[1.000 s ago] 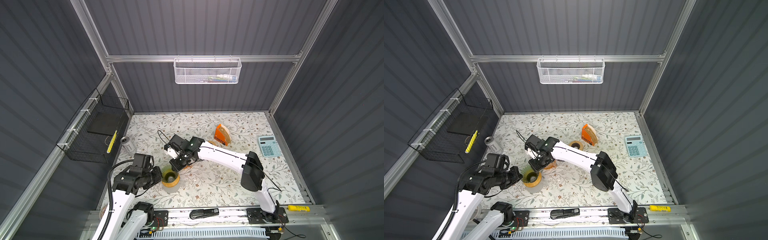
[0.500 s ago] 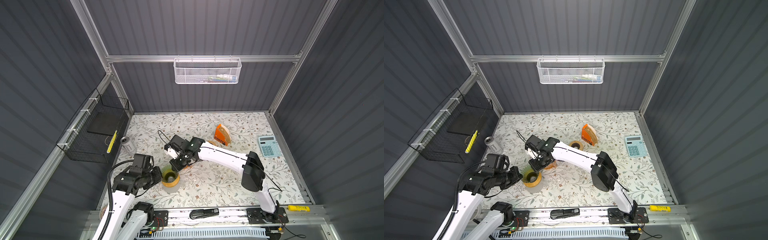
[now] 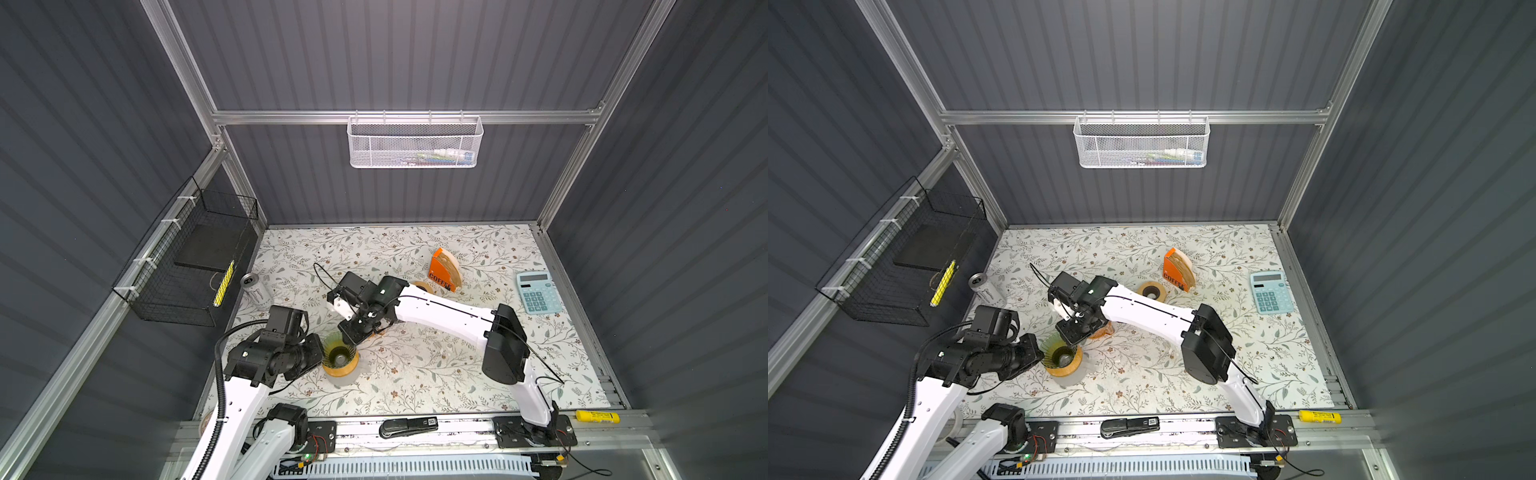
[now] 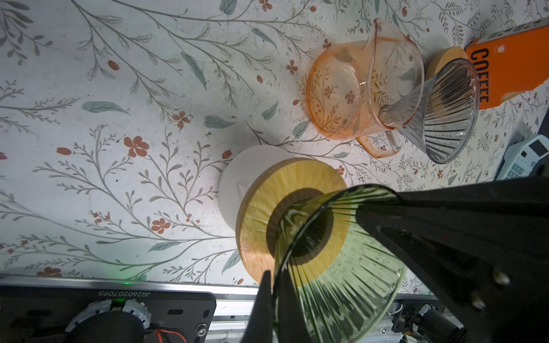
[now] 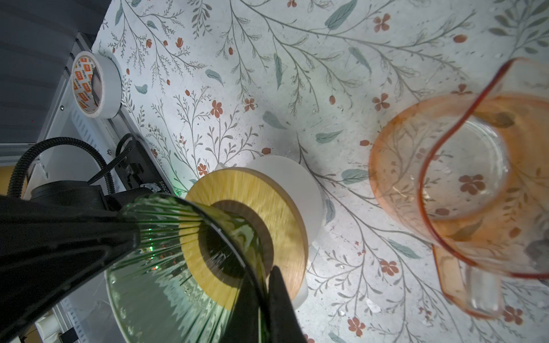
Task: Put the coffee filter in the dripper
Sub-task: 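Open the right gripper and lift it off the dripper while the left arm rises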
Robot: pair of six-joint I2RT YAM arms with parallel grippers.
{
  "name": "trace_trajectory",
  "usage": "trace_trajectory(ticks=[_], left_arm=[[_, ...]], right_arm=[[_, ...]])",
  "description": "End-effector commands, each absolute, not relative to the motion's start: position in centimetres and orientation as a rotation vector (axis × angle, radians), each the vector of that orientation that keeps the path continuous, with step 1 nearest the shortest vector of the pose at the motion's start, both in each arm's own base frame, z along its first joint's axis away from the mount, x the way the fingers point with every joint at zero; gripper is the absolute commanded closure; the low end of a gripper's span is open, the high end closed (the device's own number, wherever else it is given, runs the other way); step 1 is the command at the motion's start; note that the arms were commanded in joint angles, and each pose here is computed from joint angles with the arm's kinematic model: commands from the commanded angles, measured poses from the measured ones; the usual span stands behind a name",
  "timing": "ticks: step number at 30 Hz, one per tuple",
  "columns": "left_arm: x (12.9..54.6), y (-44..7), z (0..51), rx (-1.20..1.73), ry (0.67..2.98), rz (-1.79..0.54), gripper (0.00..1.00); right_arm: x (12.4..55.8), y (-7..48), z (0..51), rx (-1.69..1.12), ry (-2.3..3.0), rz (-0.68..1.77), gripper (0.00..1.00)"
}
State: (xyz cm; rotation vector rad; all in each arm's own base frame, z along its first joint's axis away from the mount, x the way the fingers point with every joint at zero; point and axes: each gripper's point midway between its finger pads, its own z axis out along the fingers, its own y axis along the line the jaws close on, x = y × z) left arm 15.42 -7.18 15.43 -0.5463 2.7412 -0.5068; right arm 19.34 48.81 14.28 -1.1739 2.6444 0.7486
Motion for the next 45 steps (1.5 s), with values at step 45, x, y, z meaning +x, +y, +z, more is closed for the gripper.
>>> trace_trajectory(ticks=[45], left_arm=[[15.9,-6.1,18.9,-0.536,2.683,-0.438,0.82]], right_arm=[[21.2,48.1,18.7,-1.132,2.546,0.661,0.65]])
